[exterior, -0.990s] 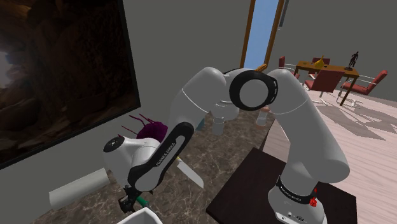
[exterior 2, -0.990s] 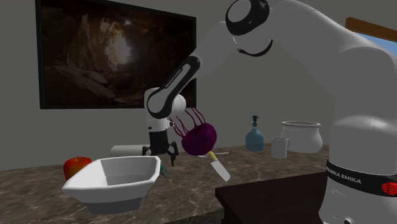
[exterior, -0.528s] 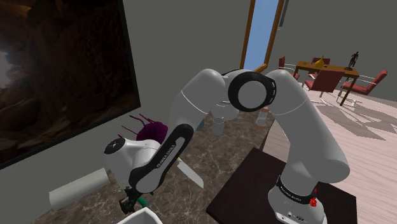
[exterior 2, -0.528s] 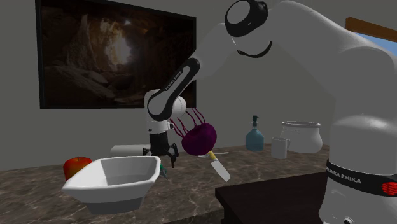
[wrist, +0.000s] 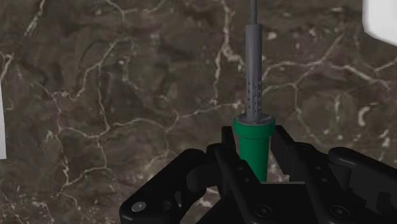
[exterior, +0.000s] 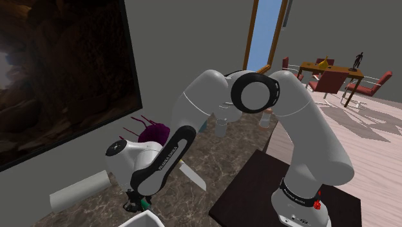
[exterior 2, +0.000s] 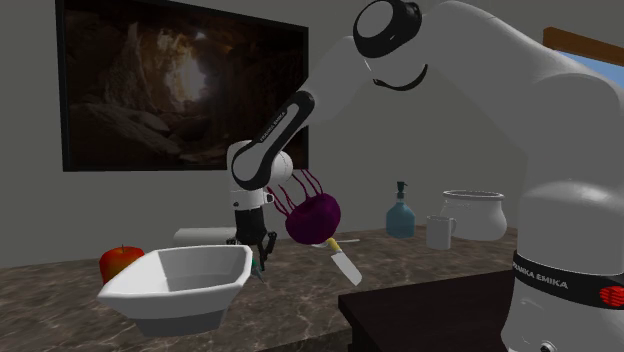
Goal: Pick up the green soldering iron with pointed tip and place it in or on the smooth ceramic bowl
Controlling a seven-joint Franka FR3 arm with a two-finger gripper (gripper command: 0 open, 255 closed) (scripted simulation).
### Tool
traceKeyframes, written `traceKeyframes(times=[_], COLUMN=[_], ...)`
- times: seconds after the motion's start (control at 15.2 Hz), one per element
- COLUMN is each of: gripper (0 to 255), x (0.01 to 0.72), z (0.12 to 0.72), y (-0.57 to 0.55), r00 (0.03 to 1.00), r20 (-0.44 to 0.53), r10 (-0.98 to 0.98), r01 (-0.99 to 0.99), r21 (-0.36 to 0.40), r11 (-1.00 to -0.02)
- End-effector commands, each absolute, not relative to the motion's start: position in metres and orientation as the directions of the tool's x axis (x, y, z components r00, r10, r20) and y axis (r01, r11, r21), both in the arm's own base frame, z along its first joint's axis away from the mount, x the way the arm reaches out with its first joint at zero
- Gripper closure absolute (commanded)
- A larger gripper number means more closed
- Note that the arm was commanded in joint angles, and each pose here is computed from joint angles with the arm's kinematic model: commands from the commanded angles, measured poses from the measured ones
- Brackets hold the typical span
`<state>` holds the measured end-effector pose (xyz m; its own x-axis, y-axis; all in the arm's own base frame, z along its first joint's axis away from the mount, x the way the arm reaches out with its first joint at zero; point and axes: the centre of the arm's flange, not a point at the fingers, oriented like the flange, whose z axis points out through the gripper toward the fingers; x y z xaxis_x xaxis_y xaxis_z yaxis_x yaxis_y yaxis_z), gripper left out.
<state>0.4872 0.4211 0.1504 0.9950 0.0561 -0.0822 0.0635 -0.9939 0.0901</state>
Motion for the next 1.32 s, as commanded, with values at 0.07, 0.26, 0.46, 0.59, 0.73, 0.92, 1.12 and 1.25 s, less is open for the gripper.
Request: traceKeyframes(times=[0.07,0.26,0.46,0.59,0.73,0.92,1.12,1.25], gripper=[255,255,255,255,255,255,255,255], x=[0.487,0.487,0.487,0.487,0.487,0.487,0.487,0.487], z=[0.15,0.156,0.171,0.182,0.193,0.208,0.224,0.235], y=[0.421,0.421,0.421,0.421,0.421,0.421,0.421,0.421], r00=[0.995,0.995,0.995,0.995,0.995,0.995,0.995,0.995], r20=[-0.082,-0.082,-0.082,-0.082,-0.082,-0.082,-0.082,-0.082], r10=[0.056,0.056,0.056,0.056,0.056,0.056,0.056,0.056], r01=[0.063,0.064,0.064,0.064,0.064,0.064,0.064,0.064], r21=[0.09,0.09,0.09,0.09,0.09,0.09,0.09,0.09], r11=[-0.994,-0.994,-0.994,-0.994,-0.994,-0.994,-0.994,-0.994])
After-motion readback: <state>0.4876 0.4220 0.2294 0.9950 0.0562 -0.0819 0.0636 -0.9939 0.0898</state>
